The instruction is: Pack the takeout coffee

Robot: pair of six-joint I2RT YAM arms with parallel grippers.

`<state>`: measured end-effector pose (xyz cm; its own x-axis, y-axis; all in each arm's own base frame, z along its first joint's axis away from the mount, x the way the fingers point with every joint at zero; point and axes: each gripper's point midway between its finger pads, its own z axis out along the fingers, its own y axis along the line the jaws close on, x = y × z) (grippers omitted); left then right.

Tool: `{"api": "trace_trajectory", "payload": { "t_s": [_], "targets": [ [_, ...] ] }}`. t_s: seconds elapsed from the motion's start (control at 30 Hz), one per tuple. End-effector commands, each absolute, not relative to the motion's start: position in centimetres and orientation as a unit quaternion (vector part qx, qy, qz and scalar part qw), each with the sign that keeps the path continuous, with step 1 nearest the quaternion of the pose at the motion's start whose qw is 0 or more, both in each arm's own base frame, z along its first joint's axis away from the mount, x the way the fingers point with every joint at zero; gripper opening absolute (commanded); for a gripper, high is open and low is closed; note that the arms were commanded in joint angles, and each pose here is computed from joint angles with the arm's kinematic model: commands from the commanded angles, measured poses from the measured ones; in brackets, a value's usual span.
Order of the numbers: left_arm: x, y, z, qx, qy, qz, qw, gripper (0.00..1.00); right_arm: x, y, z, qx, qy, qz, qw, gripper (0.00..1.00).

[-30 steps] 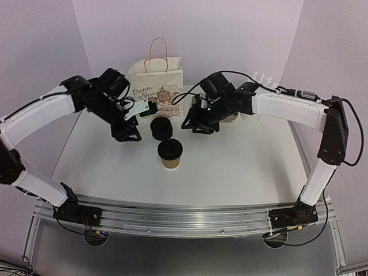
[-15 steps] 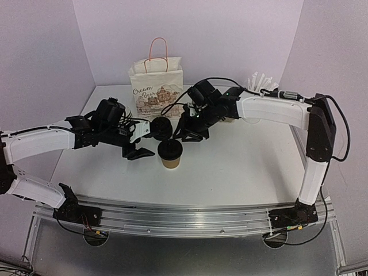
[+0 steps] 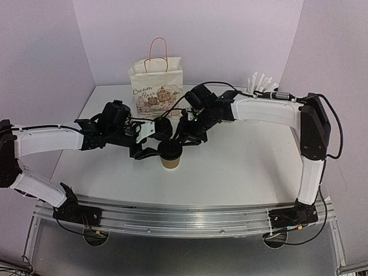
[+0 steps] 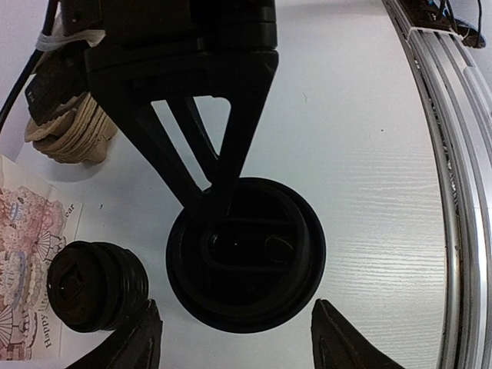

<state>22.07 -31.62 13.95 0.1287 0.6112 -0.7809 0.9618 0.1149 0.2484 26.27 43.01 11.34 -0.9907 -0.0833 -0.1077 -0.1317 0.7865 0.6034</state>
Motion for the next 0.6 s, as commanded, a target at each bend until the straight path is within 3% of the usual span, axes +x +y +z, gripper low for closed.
{"api": "trace_trajectory", "payload": {
  "t_s": [0.0, 0.57],
  "targets": [
    [22.1, -32.4, 14.1, 0.635, 0.612, -0.227, 0.413, 0.69, 26.6, 44.0, 12.4, -0.069, 0.938, 0.336, 0.045, 0.35],
    [21.3, -31.6, 12.2, 0.640, 0.629, -0.231, 0.377, 0.57, 26.0, 44.6, 13.0, -0.082, 0.934, 0.345, 0.042, 0.33]
  ]
}}
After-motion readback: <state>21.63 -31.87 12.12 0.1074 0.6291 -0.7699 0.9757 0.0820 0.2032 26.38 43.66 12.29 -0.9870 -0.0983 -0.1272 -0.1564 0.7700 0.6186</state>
